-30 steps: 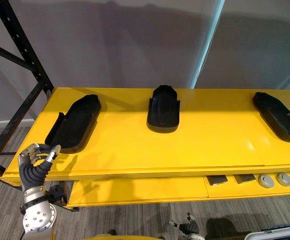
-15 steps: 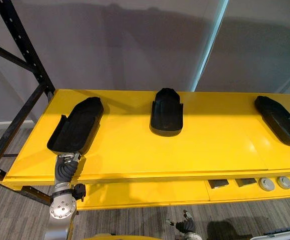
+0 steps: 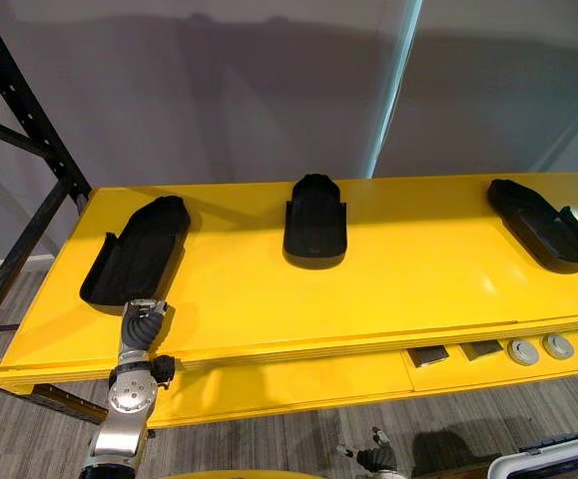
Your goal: Walk over and take plastic housings, then place them on the shelf
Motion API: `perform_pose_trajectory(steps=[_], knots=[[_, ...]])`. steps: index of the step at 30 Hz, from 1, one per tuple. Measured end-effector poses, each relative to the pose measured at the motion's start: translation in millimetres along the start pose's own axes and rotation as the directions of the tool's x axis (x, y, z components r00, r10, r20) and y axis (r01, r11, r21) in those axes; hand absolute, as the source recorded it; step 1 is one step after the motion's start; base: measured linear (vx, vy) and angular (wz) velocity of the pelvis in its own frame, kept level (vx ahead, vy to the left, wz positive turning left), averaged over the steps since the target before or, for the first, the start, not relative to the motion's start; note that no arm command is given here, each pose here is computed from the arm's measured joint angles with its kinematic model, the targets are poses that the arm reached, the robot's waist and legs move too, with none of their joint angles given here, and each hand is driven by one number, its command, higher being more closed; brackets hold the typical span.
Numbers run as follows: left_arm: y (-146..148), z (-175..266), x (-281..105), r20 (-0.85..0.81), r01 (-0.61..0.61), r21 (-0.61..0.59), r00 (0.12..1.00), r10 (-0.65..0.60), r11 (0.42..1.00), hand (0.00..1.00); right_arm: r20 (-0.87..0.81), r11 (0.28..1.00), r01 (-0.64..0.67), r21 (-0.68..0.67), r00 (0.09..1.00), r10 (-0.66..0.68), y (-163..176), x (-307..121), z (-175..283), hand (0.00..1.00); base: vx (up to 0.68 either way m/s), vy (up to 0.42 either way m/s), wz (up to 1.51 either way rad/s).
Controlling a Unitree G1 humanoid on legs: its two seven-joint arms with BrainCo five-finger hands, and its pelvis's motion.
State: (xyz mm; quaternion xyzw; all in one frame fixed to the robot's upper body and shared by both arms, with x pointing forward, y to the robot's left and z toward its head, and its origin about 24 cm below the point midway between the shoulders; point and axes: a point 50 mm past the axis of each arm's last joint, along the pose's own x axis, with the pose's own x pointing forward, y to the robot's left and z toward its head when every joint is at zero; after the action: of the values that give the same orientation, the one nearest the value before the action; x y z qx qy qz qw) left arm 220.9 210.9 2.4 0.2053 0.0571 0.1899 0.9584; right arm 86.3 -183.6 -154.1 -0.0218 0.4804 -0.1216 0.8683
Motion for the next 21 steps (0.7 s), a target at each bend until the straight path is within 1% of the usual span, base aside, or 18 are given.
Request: perform_pose_trajectory(steps=[8,12,18,21], knots=[[8.1,5.4,20.5,0.029,-0.022,0.049,0.999,0.02,0.999,1.0,0.012,1.0,-0.004,-0.026,1.0,0.004,0.1,2.1,5.0,0.0,0.03,0.007,-0.1],[13.7,7.1,24.5,0.045,-0.027,0.073,0.999,0.024,0.997,1.0,0.021,0.999,-0.005,-0.045,1.0,0.006,-1.1,4.6,9.8,0.0,0.04,0.0,-0.01],[10.9,9.1,26.7,0.051,-0.018,0.072,0.999,0.014,0.997,1.0,0.006,0.998,0.008,-0.057,1.0,-0.008,-7.9,5.7,7.2,0.0,0.0,0.0,0.0],[16.2,27.6,21.3,0.137,-0.037,0.048,0.99,0.03,0.998,1.0,0.011,0.998,0.01,-0.058,1.0,-0.009,-8.0,6.2,8.8,0.0,-0.03,0.01,0.04]])
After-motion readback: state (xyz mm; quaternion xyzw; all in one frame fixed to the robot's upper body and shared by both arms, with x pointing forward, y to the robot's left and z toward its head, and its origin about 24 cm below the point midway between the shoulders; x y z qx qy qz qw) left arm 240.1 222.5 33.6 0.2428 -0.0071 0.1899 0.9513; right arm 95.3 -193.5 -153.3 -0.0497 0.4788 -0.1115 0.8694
